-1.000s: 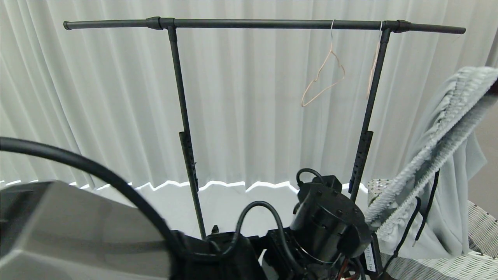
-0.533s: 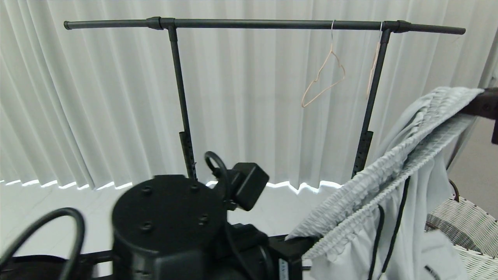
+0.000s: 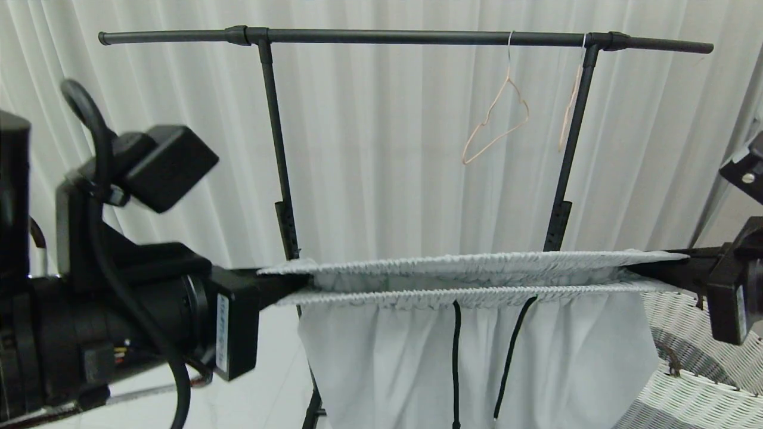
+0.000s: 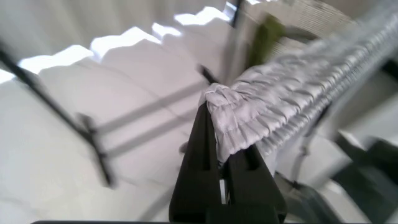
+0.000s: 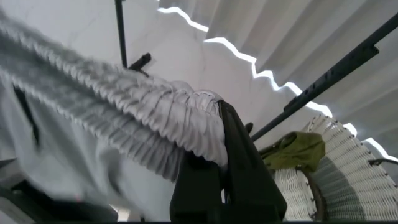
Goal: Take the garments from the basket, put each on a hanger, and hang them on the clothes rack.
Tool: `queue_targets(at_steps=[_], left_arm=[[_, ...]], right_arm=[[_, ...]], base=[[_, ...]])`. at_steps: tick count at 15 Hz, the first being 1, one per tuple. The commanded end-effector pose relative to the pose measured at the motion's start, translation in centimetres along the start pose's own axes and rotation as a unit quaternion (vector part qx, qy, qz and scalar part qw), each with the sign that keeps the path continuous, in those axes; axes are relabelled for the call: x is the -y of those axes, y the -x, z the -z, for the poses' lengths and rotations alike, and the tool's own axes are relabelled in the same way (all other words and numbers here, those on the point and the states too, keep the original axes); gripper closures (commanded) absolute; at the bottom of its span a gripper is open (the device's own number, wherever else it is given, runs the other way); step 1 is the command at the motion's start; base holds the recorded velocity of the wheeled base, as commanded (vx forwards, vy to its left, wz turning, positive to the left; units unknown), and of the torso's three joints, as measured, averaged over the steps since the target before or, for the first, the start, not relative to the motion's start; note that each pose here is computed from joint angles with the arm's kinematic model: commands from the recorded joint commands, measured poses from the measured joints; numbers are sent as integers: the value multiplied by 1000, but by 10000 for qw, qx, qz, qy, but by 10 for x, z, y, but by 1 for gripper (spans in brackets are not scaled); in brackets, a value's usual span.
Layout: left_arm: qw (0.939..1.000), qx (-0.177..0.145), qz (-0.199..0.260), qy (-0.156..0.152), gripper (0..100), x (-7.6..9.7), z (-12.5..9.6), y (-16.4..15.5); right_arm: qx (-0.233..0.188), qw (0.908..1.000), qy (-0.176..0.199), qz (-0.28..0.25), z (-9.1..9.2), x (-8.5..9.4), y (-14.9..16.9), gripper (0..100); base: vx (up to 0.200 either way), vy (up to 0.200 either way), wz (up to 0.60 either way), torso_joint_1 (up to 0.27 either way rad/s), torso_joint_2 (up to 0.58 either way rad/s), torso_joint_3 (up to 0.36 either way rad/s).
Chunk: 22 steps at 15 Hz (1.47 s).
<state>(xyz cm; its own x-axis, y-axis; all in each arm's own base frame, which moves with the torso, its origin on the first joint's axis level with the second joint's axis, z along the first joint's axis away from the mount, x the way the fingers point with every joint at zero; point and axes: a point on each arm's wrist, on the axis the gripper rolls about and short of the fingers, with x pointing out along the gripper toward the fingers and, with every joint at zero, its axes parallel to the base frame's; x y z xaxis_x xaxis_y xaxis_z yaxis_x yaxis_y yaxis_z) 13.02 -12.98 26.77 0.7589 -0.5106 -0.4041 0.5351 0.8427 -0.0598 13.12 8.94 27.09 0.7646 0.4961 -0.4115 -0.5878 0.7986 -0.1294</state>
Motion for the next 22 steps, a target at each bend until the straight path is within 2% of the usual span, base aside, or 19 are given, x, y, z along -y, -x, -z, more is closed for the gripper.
queue_targets(at_steps=[1,2,4,6,7,9,10,14,16,17,19,22], left_arm=[[9991,331,-217,-142,100,-5,-19,5],[9984,440,-211,-288,100,-4,-26,6],[9974,573,-211,-376,100,-2,-38,3],[9960,778,-323,-293,100,-4,-57,-2],[9958,794,-345,-287,100,-3,-61,-5],[9970,447,-468,-414,100,-1,-42,-14],[9965,442,-471,-538,100,3,-43,-16],[9938,930,-410,-459,100,7,-71,-9],[9935,968,-407,-443,100,7,-73,-8],[9921,1123,-386,-407,100,9,-80,-8],[9892,1402,-249,-355,100,17,-94,-13],[9885,1459,-163,-370,100,26,-100,-26]], right_arm=[[92,10000,17,-17,2,-1,8,100],[220,9998,13,7,-2,-1,8,100],[514,9987,0,68,-17,1,4,100],[817,9964,-21,223,-40,5,3,100],[862,9958,-35,291,-45,6,3,100],[733,9968,-23,329,-40,5,3,100],[771,9965,-25,334,-42,5,2,100],[1175,9924,-33,364,-70,8,8,100],[1031,9941,-25,346,-71,9,19,100],[900,9957,7,239,-70,8,32,100],[605,9974,106,-382,-63,2,63,100],[253,9872,279,-1553,-47,-9,90,100]], base=[[0,0,0,0,0,0],[0,0,0,0,0,0],[0,0,0,0,0,0],[0,0,0,0,0,0],[0,0,0,0,0,0],[0,0,0,0,0,0],[0,0,0,0,0,0],[0,0,0,0,0,0],[0,0,0,0,0,0],[0,0,0,0,0,0],[0,0,0,0,0,0],[0,0,0,0,0,0]])
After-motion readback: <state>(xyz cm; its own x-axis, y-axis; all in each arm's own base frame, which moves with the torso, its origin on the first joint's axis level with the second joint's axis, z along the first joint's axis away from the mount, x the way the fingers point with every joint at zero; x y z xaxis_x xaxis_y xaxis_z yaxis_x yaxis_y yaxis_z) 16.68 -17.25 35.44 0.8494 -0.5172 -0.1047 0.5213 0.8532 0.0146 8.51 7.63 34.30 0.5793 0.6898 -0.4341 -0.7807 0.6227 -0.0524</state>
